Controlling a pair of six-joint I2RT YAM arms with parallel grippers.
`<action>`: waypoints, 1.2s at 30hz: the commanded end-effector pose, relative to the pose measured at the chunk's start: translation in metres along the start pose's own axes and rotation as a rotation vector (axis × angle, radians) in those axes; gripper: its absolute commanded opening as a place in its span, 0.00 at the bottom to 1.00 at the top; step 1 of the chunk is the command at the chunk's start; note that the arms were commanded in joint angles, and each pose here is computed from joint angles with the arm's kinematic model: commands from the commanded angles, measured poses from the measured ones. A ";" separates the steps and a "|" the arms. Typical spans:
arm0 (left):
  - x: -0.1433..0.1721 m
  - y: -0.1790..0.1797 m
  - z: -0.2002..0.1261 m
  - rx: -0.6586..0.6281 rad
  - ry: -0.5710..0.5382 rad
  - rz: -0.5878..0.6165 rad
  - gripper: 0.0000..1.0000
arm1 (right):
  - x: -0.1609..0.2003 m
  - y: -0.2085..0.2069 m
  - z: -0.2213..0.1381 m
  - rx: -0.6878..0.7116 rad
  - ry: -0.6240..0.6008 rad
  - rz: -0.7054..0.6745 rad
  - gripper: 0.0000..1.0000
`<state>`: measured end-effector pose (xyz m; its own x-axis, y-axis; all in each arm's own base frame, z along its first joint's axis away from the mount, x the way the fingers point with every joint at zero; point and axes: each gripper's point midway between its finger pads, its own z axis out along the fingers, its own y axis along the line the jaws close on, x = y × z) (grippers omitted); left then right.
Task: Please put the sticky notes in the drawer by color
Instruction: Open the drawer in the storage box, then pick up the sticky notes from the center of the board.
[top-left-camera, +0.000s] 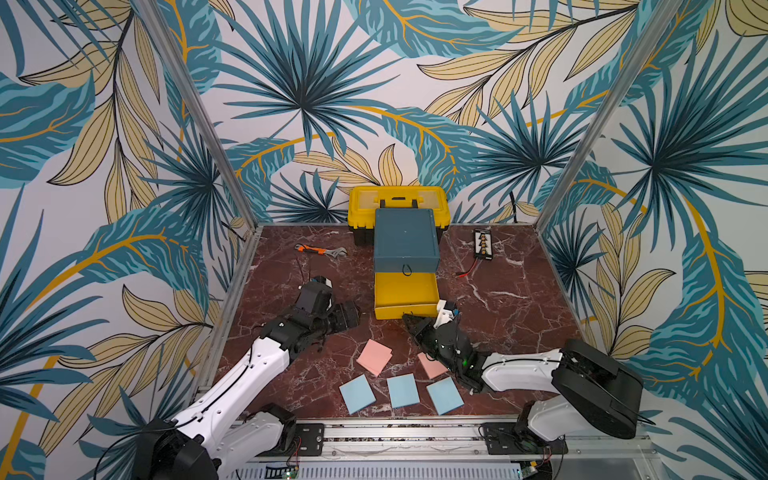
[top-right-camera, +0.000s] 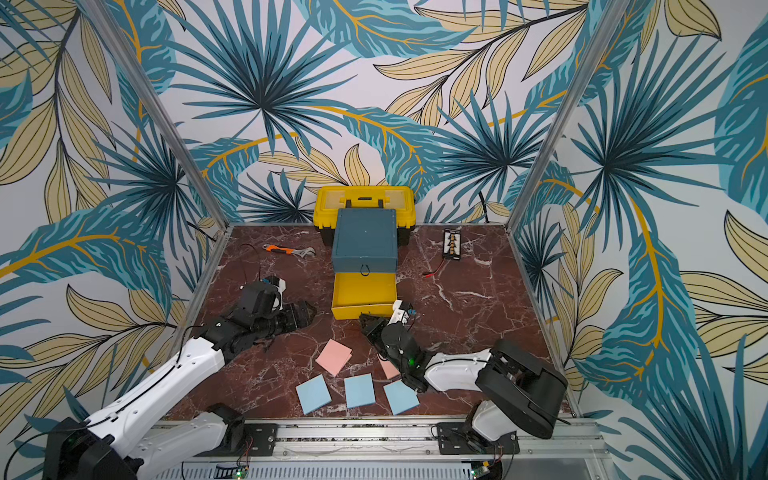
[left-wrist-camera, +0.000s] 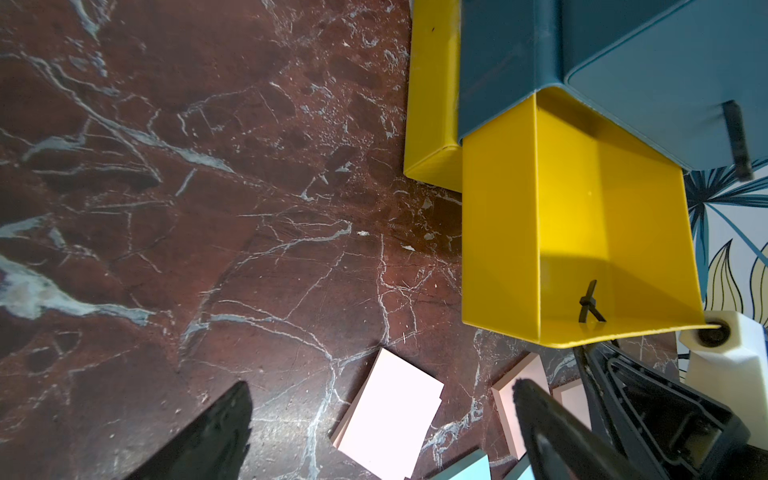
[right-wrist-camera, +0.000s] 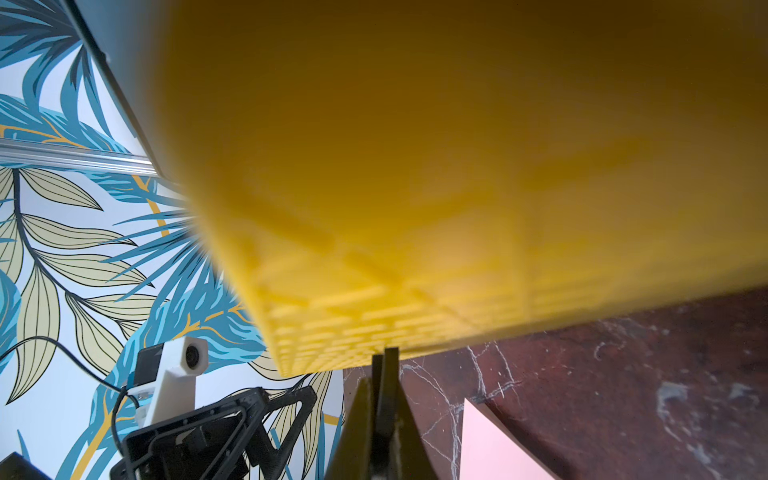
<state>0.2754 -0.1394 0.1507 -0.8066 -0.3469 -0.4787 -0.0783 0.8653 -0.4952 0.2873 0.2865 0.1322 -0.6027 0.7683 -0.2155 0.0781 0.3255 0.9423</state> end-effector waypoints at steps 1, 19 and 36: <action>-0.009 -0.007 -0.005 0.016 -0.015 0.018 1.00 | 0.008 -0.008 0.000 0.017 0.024 -0.005 0.11; 0.018 0.011 0.002 -0.096 0.171 0.094 1.00 | 0.001 0.021 -0.030 0.055 0.059 -0.162 0.65; 0.107 -0.006 0.049 -0.259 0.453 0.533 1.00 | -0.052 0.056 -0.104 0.164 -0.039 -0.505 0.90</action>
<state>0.2121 -0.1955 0.0644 -0.9537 0.2173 -0.2080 0.2480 0.9594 -0.1345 0.2428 0.2318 0.2344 -0.6017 0.5885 -0.5400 -0.1081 0.6098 0.7851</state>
